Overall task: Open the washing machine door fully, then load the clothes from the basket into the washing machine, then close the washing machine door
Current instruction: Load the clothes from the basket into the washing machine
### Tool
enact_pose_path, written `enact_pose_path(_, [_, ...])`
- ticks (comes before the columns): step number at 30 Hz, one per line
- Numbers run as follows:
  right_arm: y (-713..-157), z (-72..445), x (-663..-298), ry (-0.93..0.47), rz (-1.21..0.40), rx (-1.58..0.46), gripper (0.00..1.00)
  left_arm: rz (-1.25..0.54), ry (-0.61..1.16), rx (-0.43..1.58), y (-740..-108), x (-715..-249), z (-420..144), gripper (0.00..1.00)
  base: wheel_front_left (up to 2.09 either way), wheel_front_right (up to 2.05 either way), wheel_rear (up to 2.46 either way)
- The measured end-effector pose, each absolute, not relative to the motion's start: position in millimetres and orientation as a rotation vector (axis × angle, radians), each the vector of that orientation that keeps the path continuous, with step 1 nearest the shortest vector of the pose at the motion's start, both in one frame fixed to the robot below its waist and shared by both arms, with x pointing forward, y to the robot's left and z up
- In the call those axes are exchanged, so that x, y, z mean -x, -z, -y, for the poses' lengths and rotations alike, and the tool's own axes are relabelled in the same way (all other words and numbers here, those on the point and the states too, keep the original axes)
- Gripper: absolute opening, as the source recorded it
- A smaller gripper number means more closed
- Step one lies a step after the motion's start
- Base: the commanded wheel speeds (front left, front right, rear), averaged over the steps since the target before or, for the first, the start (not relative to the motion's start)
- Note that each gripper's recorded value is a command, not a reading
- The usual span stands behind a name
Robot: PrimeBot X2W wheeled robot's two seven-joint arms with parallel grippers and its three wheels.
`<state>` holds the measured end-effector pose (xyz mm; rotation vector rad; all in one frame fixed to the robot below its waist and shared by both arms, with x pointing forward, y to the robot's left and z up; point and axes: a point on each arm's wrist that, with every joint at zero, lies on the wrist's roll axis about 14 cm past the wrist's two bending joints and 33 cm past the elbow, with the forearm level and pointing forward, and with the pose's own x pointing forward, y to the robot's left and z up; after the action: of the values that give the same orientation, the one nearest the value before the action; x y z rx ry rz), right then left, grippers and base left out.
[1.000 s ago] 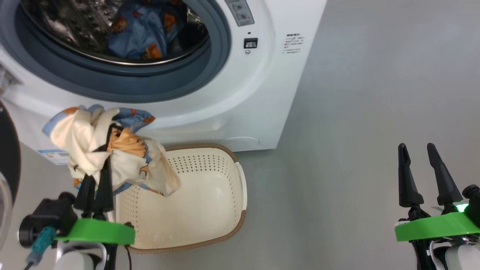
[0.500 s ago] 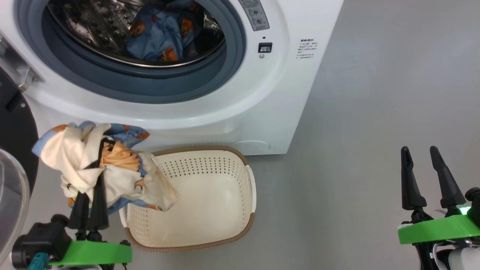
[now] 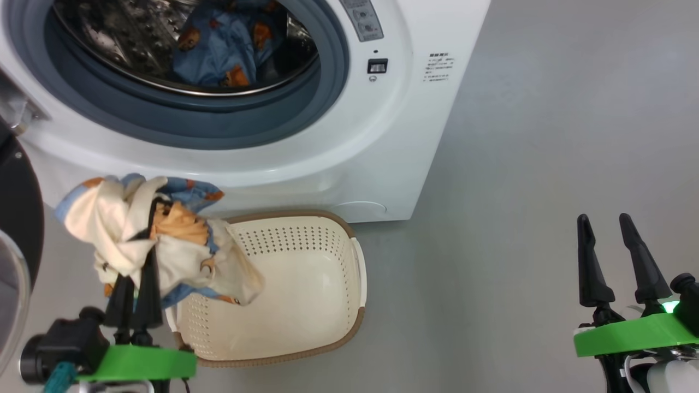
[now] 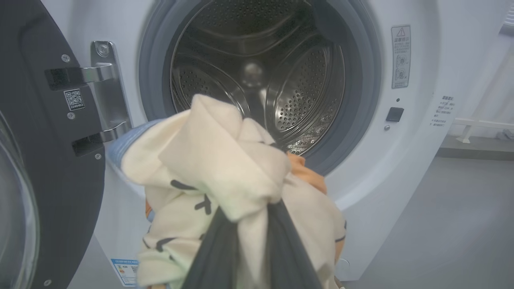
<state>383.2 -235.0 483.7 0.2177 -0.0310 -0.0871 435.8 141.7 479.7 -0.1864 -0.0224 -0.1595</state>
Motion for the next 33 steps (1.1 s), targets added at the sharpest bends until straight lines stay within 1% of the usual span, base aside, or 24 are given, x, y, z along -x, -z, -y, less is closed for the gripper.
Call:
enact_pose_path(8, [-469, 235, -382, 0.107, -0.009, -0.231, 1.0, 0.081, 0.212, 0.186, -494, -472, -125, 0.0, 0.0, 0.0, 0.0])
enact_pose_path(16, [-458, 239, -393, 0.138, -0.031, -0.236, 1.0, 0.179, 0.247, 0.163, -518, -531, -114, 0.0, 0.0, 0.0, 0.0])
enact_pose_path(29, [-439, 252, -395, 0.192, -0.081, -0.221, 1.0, 0.153, 0.281, 0.145, -504, -611, -94, 0.0, 0.0, 0.0, 0.0])
enact_pose_path(30, [-438, 252, -398, 0.192, -0.083, -0.22, 1.0, 0.147, 0.283, 0.142, -503, -625, -92, 0.0, 0.0, 0.0, 0.0])
enact_pose_path(33, [-438, 254, -404, 0.198, -0.077, -0.218, 1.0, 0.144, 0.29, 0.131, -504, -646, -86, 0.0, 0.0, 0.0, 0.0])
